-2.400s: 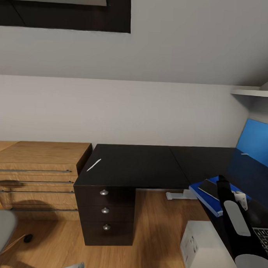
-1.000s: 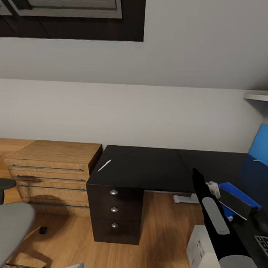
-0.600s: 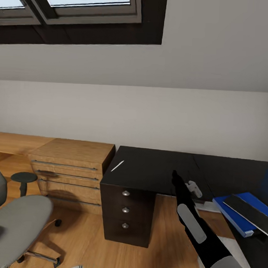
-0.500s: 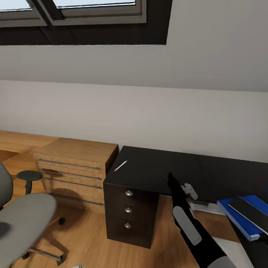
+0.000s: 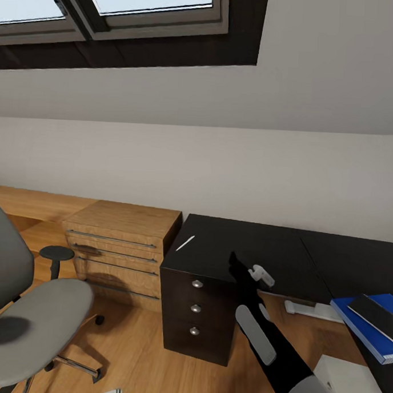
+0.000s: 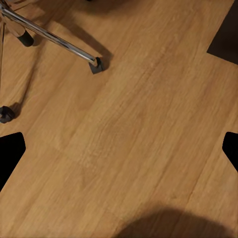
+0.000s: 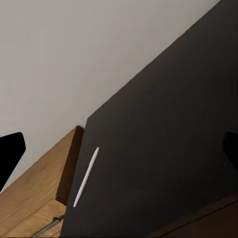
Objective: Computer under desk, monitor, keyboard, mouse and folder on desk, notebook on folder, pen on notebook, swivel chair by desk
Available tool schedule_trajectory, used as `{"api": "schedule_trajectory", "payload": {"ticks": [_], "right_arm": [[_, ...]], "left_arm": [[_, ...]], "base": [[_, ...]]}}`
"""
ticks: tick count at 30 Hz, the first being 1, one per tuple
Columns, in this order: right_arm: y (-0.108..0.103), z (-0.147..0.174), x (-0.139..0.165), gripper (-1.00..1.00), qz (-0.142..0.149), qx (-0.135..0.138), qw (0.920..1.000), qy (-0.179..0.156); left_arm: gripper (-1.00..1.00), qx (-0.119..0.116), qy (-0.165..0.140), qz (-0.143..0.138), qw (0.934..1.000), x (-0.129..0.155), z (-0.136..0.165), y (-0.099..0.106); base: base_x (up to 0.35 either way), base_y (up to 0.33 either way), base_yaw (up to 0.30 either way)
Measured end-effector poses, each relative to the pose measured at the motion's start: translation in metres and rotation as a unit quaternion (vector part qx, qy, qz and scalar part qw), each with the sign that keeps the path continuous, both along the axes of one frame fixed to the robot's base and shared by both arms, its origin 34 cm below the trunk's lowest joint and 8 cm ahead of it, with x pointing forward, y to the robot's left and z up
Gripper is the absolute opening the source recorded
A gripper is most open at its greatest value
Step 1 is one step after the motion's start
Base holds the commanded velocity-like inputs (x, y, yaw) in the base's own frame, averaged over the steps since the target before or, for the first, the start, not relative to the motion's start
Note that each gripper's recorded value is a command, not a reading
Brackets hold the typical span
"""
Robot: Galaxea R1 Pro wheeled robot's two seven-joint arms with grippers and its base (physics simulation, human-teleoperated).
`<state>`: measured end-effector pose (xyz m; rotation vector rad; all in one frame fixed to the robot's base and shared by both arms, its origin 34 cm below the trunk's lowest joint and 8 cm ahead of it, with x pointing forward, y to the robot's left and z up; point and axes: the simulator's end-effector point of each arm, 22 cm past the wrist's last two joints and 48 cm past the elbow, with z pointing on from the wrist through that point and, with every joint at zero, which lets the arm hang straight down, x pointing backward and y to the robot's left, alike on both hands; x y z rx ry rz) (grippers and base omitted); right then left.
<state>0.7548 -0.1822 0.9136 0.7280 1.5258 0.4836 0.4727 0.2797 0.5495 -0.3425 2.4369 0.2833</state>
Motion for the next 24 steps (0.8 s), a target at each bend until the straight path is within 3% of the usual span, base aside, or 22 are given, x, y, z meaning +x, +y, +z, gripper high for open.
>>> {"api": "schedule_trajectory", "payload": {"ticks": [8, 12, 15, 16, 18, 21, 22, 24], "right_arm": [[-0.023, -0.001, 0.001, 1.00, -0.011, -0.015, 0.9998, 0.000], [-0.030, -0.030, -0.002, 1.00, -0.018, -0.031, 0.9985, 0.042], [-0.031, -0.059, -0.006, 1.00, -0.014, -0.060, 0.9931, 0.100], [-0.029, -0.067, -0.008, 1.00, -0.009, -0.071, 0.9903, 0.120], [-0.013, -0.087, -0.007, 1.00, 0.025, -0.124, 0.9733, 0.191], [0.005, -0.081, 0.001, 1.00, 0.052, -0.174, 0.9575, 0.224], [0.015, -0.072, 0.005, 1.00, 0.060, -0.204, 0.9489, 0.233], [0.026, -0.063, 0.009, 1.00, 0.063, -0.231, 0.9415, 0.237]], "left_arm": [[1.00, 0.000, 0.000, 0.000, 1.0000, 0.000, 0.000, 0.000], [1.00, 0.000, 0.000, 0.000, 1.0000, 0.000, 0.000, 0.000], [1.00, 0.000, -0.001, 0.000, 1.0000, 0.000, 0.000, 0.001], [1.00, 0.001, -0.001, 0.000, 1.0000, 0.000, 0.000, 0.001], [1.00, 0.000, -0.002, 0.001, 1.0000, 0.001, 0.001, 0.001], [1.00, 0.000, -0.008, 0.001, 1.0000, 0.004, 0.003, 0.000], [1.00, 0.000, -0.017, 0.002, 0.9998, 0.007, 0.006, 0.000], [1.00, -0.001, -0.034, 0.003, 0.9994, 0.014, 0.012, -0.001]], "base": [[0.000, 0.000, 0.000], [0.000, 0.000, 0.000], [0.000, 0.000, 0.000], [0.000, 0.000, 0.000], [0.000, 0.000, 0.000], [0.000, 0.000, 0.000], [0.000, 0.000, 0.000], [0.000, 0.000, 0.000]]}}
